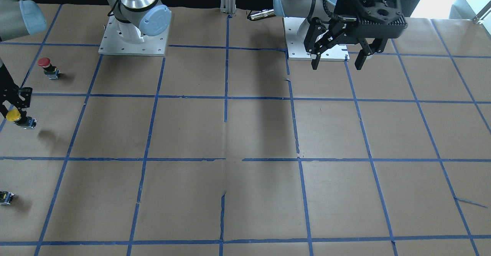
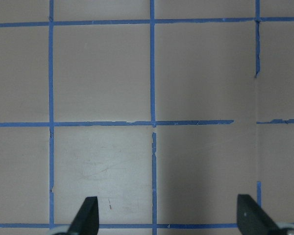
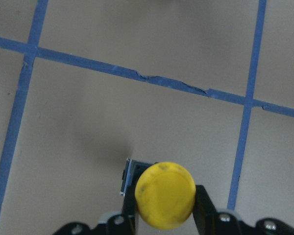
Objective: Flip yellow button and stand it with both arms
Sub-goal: 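Lower the yellow button upright onto the table with the right gripper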
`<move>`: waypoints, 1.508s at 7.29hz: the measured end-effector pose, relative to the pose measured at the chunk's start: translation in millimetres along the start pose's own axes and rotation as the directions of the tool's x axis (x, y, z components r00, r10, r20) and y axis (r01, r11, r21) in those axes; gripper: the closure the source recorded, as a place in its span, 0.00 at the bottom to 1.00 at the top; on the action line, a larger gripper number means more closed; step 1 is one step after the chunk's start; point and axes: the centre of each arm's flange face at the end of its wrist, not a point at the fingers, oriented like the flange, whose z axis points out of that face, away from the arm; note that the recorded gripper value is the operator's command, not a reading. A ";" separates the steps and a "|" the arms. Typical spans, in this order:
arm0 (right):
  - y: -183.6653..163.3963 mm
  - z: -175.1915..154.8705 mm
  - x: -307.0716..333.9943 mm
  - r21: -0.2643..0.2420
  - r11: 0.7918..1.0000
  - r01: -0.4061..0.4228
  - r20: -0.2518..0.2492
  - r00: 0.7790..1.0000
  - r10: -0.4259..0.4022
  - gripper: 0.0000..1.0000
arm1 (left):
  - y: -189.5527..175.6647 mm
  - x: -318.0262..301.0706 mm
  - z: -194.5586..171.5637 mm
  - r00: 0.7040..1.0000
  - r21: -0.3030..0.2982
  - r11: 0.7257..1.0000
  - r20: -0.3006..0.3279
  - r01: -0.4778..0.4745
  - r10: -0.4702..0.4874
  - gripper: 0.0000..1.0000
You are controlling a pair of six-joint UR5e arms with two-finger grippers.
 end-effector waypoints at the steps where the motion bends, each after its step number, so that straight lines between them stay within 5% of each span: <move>1: 0.1 6.2 -0.5 0.002 1.000 0.000 0.005 1.000 0.000 0.83 | 2.4 0.6 3.1 1.000 -0.008 1.000 -0.005 -0.003 0.003 0.00; 2: 0.1 11.5 -0.3 0.002 1.000 0.000 0.006 1.000 0.000 0.81 | 3.7 0.1 4.1 1.000 -0.011 1.000 -0.007 -0.003 0.003 0.00; 5: -0.1 16.5 0.2 0.004 1.000 -0.002 0.005 1.000 0.002 0.50 | 4.2 -1.2 4.0 1.000 -0.009 1.000 -0.006 -0.001 0.001 0.00; 8: 0.2 17.7 -0.3 0.002 1.000 -0.006 0.009 1.000 0.006 0.04 | 4.7 -1.0 3.6 1.000 -0.008 1.000 -0.008 -0.001 0.001 0.00; 11: 0.6 14.3 -1.4 0.000 0.999 -0.041 0.011 0.999 0.041 0.00 | 4.7 -1.7 2.6 1.000 -0.006 1.000 -0.007 0.000 0.000 0.00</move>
